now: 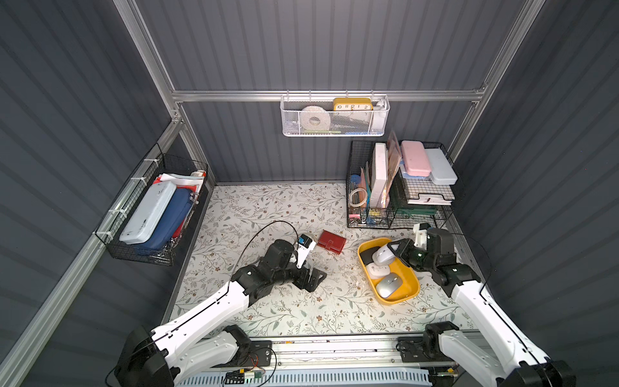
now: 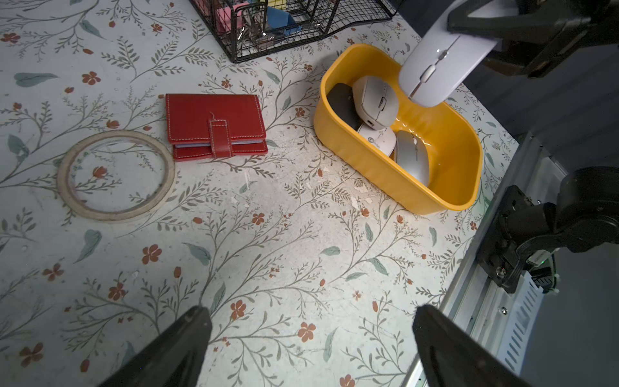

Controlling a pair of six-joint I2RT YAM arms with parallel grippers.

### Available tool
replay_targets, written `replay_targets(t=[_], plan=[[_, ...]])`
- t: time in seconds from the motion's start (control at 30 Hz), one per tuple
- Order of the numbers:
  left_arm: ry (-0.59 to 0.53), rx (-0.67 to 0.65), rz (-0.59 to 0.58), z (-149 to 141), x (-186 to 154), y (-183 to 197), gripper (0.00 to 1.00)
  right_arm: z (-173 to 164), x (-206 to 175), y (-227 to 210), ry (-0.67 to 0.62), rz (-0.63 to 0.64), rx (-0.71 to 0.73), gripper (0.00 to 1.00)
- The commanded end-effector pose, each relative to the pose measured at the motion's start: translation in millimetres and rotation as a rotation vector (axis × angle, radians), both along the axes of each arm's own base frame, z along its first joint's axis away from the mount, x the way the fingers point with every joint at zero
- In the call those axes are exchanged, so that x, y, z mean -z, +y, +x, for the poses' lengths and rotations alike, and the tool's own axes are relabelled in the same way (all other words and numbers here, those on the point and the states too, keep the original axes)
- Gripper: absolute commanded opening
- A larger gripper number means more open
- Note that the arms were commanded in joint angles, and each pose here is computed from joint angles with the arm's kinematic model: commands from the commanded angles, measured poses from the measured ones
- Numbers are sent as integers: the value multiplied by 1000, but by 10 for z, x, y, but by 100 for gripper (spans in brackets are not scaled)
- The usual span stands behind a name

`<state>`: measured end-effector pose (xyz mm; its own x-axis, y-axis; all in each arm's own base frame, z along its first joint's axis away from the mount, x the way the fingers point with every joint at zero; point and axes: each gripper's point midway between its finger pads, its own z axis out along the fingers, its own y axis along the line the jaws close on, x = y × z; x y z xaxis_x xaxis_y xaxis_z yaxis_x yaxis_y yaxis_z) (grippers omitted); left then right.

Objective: Put the mouse in the storage box
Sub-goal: Place the mouse in the storage box.

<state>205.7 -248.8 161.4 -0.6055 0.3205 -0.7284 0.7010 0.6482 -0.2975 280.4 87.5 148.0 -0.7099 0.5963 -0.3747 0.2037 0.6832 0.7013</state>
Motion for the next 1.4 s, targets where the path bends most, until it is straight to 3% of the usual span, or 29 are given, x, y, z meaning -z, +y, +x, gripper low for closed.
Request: replay_targets(t=[0.0,0.3,0.6,0.97,1.37], plan=[[8,-56,2,24,15,71,99,-109,202,-77,34,-38,-8,21],[21,-64,7,39,54,66,99,-317,478,65,110,16,-92,22],[27,-79,20,4,66,131,100,-433,615,27,119,6,-74,25],[32,-90,22,-23,110,172,99,-478,710,-88,150,-60,-38,57],[27,-137,53,47,139,230,99,-456,554,-401,115,-200,89,69]])
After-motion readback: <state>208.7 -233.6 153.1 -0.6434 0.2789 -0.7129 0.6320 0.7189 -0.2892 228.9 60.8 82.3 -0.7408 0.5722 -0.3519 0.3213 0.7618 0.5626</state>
